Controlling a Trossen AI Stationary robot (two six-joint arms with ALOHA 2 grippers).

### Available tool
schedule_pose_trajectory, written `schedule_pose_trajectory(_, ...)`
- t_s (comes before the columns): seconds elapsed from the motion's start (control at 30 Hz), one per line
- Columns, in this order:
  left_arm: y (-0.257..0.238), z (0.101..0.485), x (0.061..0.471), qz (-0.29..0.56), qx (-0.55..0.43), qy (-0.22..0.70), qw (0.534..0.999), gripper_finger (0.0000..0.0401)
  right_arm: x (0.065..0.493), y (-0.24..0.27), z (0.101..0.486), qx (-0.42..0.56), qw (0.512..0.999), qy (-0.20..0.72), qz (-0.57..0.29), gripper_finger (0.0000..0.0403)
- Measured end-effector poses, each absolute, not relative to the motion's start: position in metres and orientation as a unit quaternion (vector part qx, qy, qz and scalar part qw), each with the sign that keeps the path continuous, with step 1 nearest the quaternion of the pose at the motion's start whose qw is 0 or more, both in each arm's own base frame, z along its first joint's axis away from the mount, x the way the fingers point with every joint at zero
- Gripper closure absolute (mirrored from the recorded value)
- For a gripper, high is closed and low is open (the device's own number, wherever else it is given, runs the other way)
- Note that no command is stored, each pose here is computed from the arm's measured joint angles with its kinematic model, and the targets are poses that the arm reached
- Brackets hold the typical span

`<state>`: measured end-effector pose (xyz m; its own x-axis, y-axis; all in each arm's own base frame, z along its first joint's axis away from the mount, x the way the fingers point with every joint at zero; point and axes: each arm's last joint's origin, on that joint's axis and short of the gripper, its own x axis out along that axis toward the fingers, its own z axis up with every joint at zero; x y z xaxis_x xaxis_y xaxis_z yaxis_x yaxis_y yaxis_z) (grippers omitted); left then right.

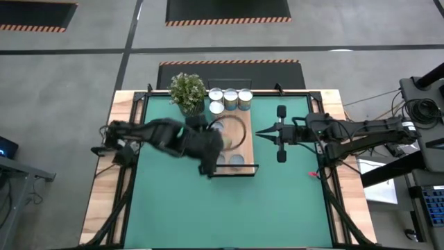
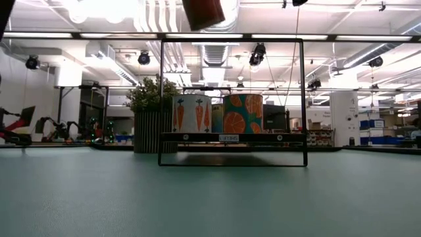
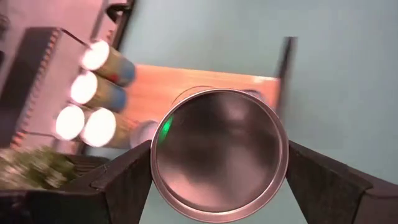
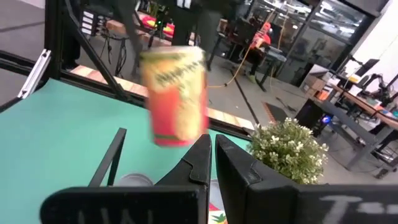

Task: Pick and place cans onto a shelf
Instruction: Put the canned pineapples on the shelf

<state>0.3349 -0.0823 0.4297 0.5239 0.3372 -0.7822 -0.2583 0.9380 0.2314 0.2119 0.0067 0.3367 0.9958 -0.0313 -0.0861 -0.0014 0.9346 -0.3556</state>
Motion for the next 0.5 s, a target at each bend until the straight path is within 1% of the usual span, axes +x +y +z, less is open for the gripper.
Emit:
schedule_pose_trajectory(0.13,-0.049,0.426,0.351,0.178,0.077,0.461,0.866,0.0091,0.208,0.007,0.335,-0.181,0.983,0.043,-0.007,0.039)
schedule_pose_trajectory(0.27,-0.013,0.426,0.368,0.202,0.084,0.438,0.872,0.0091,0.206,0.006,0.335,-0.181,0.983,0.043,-0.007,0.039)
schedule_pose_trajectory(0.37,0.014,0.419,0.379,0.223,0.079,0.439,0.867,0.009,0.206,0.006,0.334,-0.181,0.982,0.049,-0.006,0.039)
schedule_pose_trajectory(0.5,0.049,0.403,0.392,0.227,0.042,0.454,0.86,0.009,0.204,0.006,0.333,-0.181,0.982,0.061,-0.004,0.039)
